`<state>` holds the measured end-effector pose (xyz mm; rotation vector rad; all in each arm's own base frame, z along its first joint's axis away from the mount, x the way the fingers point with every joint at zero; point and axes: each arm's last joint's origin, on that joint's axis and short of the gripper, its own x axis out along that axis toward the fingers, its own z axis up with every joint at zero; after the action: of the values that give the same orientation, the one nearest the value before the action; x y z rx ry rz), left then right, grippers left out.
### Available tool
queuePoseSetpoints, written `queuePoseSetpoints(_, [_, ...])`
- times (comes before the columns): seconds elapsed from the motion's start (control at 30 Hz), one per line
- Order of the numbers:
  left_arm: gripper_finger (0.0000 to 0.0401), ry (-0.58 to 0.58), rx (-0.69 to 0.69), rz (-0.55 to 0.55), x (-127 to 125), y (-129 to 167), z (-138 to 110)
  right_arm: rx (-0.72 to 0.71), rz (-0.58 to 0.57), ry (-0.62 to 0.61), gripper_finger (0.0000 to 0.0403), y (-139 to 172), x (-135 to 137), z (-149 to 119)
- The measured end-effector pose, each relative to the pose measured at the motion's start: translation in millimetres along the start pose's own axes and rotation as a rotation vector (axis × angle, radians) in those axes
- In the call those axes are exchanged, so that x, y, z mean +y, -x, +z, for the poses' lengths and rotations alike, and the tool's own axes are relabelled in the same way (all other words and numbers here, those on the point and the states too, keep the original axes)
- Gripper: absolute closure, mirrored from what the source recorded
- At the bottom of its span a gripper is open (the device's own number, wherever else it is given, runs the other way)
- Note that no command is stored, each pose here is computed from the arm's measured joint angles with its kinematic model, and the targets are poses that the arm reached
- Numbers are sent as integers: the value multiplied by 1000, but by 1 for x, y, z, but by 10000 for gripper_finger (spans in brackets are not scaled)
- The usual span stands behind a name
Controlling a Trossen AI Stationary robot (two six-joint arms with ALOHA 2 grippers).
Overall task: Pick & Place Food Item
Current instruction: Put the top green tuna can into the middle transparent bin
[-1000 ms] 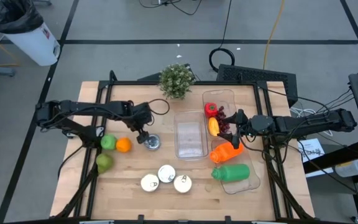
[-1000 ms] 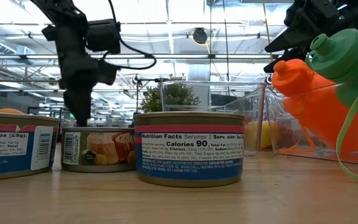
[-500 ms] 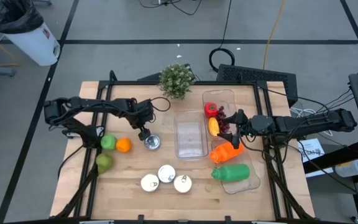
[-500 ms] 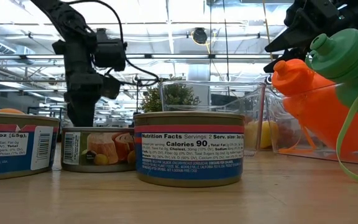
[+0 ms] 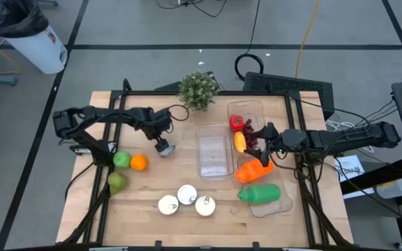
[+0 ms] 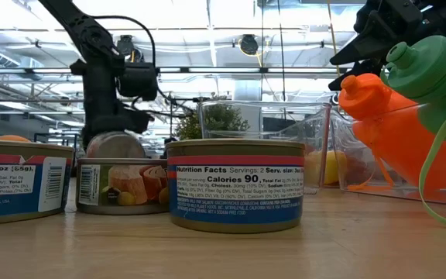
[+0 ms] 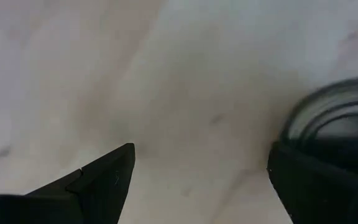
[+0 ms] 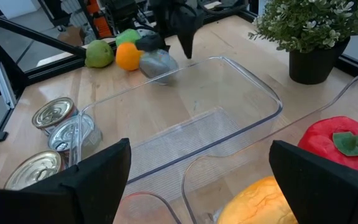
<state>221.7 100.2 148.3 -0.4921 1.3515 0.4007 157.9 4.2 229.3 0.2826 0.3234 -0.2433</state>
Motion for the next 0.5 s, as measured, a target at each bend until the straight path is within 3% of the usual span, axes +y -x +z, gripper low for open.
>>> queuePoseSetpoints(0.5, [41, 56, -17, 119, 14, 2, 1, 0, 0, 0, 41, 0, 0, 0])
